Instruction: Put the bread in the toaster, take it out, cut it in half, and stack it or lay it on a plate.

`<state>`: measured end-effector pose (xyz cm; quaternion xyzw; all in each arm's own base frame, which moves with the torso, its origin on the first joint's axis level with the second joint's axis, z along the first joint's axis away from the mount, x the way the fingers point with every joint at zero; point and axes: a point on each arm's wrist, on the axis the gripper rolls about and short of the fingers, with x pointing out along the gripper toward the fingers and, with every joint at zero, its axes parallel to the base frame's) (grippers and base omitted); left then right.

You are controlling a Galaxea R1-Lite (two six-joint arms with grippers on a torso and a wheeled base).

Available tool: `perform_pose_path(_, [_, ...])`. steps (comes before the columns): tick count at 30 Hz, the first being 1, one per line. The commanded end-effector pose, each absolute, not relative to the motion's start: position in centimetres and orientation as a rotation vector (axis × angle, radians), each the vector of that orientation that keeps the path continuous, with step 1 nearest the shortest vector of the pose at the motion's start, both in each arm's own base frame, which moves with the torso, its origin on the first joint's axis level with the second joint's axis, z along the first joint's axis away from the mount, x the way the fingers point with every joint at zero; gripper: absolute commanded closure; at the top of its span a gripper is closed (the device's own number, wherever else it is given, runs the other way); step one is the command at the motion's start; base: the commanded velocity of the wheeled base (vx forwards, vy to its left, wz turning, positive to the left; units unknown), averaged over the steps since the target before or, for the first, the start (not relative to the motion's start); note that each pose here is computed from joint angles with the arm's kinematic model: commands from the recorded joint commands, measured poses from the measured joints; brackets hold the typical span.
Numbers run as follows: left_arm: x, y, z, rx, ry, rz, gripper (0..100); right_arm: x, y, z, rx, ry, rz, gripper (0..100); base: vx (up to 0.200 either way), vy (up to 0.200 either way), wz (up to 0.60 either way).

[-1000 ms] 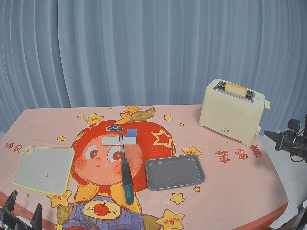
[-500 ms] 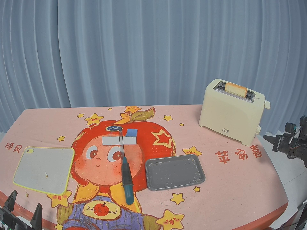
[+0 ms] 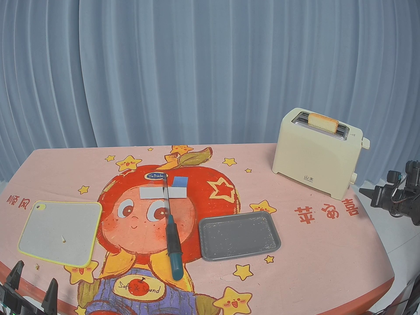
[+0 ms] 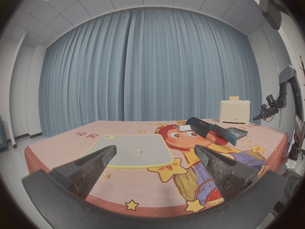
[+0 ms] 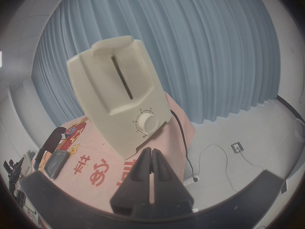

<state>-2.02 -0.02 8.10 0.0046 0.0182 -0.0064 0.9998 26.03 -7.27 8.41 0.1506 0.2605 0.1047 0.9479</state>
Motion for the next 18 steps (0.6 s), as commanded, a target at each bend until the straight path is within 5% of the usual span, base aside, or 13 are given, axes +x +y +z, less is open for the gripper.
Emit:
perform_pose_path(1, [-1.9, 0.0, 7.6, 0.009, 0.054, -0.013, 0, 26.5, -7.7, 7.4, 0.323, 0.558, 0.205, 100, 0.0, 0.0, 0.0])
perform_pose_path(18, [-1.9, 0.0, 7.6, 0.009, 0.054, -0.013, 0, 27.8, -7.5, 6.6, 0.342, 0.583, 0.193, 100, 0.0, 0.0, 0.0])
